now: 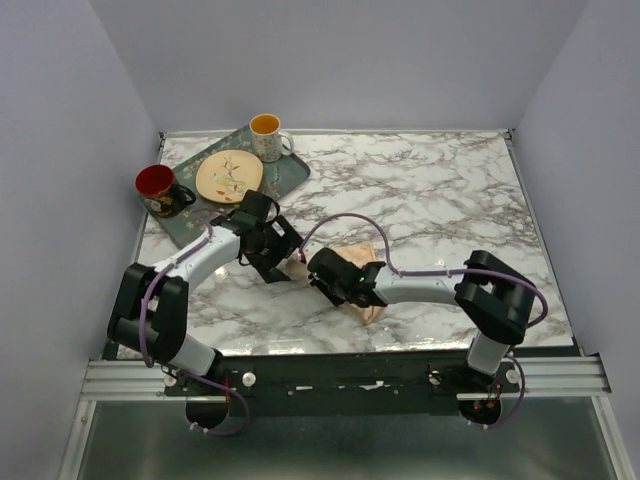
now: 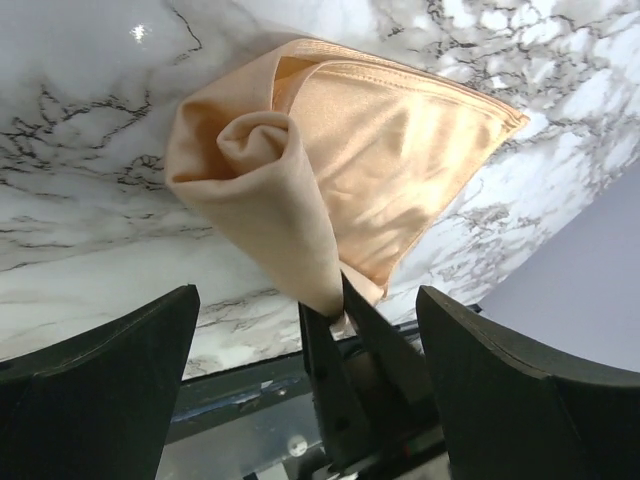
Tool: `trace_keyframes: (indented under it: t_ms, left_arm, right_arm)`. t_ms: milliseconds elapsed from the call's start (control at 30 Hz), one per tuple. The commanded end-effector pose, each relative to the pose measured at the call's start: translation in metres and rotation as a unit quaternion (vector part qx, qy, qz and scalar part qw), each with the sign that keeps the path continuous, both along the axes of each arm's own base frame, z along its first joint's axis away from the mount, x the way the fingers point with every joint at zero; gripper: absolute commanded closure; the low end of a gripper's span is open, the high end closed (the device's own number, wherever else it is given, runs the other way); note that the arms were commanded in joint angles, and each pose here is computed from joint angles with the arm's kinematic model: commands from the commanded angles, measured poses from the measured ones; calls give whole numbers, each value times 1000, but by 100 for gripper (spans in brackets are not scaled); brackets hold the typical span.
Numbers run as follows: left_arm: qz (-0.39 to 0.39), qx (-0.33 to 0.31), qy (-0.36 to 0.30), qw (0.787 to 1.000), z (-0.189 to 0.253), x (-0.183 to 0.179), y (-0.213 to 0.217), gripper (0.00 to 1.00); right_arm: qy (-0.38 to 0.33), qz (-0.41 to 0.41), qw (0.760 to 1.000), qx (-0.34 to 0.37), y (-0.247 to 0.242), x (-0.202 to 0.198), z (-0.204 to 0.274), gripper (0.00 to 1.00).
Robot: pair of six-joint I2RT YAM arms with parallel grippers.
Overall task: Fold the napkin, place the utensils inside, and roll it up
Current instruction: Roll the napkin with the utensil
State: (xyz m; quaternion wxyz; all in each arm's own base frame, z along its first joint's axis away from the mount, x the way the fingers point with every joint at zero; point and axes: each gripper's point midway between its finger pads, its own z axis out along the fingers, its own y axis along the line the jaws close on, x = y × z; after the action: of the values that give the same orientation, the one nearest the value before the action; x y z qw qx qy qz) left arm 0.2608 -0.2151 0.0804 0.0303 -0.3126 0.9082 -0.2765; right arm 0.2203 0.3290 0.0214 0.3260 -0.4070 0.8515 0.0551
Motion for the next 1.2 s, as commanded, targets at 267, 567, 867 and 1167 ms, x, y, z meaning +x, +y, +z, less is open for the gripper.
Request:
trace_keyframes:
  t_ms: [267,567,867,1167]
  left_arm:
    - [22,59,-98,993,9,12,77,1]
    - [-21,22,-129,991,14,-7,58,6]
    - [-34,38,-135,990,15,-28,53,8]
    - [-39,59,-111,991,8,-41,59,18]
  right_arm:
    - [253,110,956,101,0,-43,-32,99]
    - [451,159,856,196,7,-61,-31,99]
    - [474,107,851,197,5,-43,-44,100]
    - [444,70,881,150,-3,-26,-52,99]
